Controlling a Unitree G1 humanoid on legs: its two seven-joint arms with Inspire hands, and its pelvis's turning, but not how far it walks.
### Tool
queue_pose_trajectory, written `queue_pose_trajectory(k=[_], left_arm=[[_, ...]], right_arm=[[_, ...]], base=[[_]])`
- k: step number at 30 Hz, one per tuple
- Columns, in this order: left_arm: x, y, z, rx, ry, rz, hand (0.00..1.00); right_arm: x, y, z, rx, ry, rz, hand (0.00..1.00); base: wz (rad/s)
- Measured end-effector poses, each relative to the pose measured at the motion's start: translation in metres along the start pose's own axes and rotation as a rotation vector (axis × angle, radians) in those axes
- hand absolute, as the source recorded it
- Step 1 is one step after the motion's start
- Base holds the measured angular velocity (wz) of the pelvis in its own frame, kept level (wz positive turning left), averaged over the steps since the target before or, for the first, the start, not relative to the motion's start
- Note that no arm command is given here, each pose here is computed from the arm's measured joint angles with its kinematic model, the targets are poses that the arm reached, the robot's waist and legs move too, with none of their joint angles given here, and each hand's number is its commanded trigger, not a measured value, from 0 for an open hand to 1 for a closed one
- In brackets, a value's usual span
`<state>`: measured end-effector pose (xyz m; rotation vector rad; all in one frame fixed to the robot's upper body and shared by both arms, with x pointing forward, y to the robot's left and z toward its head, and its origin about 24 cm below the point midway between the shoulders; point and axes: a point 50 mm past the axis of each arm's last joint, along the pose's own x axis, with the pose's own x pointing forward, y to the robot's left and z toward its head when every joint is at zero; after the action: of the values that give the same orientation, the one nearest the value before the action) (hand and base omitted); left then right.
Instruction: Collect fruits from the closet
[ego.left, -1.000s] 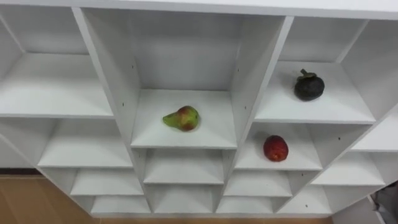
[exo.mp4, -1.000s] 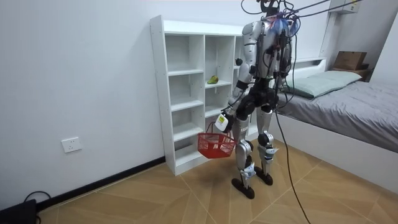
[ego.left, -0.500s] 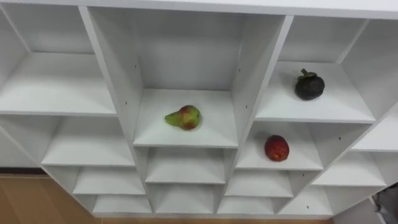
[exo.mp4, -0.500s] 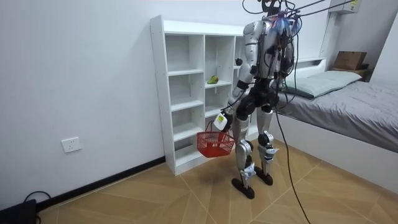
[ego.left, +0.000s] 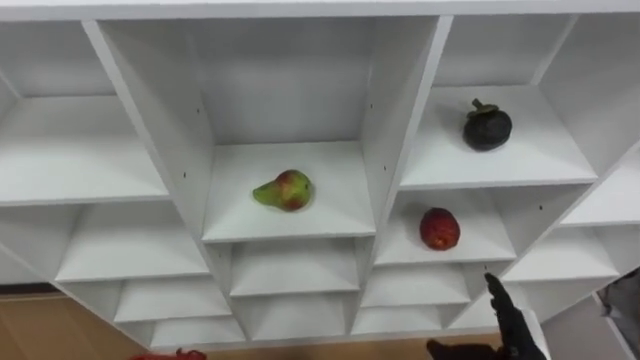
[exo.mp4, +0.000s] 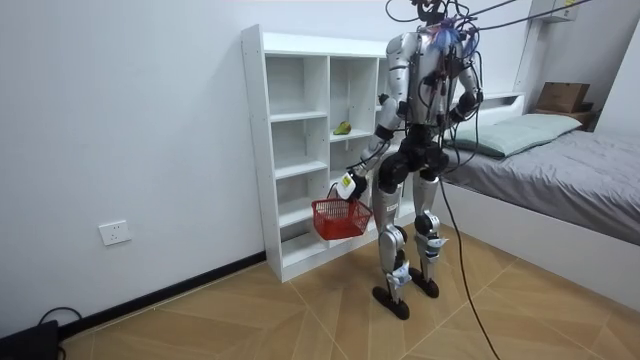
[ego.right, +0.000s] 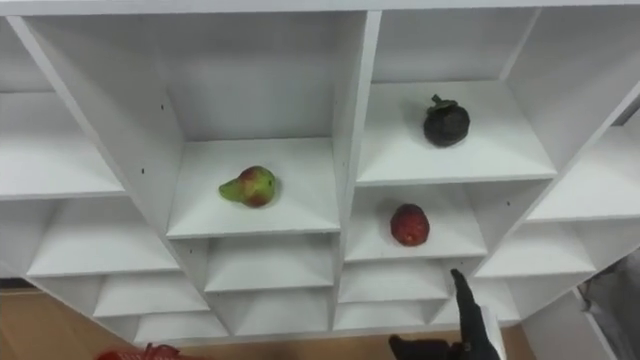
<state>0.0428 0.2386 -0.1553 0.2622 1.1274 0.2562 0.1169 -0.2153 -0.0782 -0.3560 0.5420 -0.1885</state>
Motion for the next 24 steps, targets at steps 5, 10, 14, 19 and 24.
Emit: queue_pose_trajectory(k=[5,10,14,19,24], left_arm=[[0.001,-0.001,-0.001,-0.034,0.008,-0.003,1.0],[0.0,-0.001,-0.005,-0.032,0.014,-0.01,1.0],[-0.001,-0.001,-0.009,-0.029,0.032,-0.01,1.0],[-0.002,-0.002,-0.016,-0.027,0.064,-0.016,1.0],[-0.002,-0.003,-0.019,-0.024,0.087,-0.028,1.0]], right_arm=[[0.003,-0.01,0.044,0.023,-0.197,-0.082,0.0],[0.001,-0.017,0.078,0.004,-0.348,-0.145,0.0],[-0.001,-0.018,0.082,-0.016,-0.371,-0.163,0.0],[-0.003,-0.02,0.089,-0.006,-0.399,-0.184,0.0],[-0.01,-0.026,0.115,0.03,-0.535,-0.231,0.0]], base=[[-0.02],[-0.04],[-0.12],[-0.09],[0.0]])
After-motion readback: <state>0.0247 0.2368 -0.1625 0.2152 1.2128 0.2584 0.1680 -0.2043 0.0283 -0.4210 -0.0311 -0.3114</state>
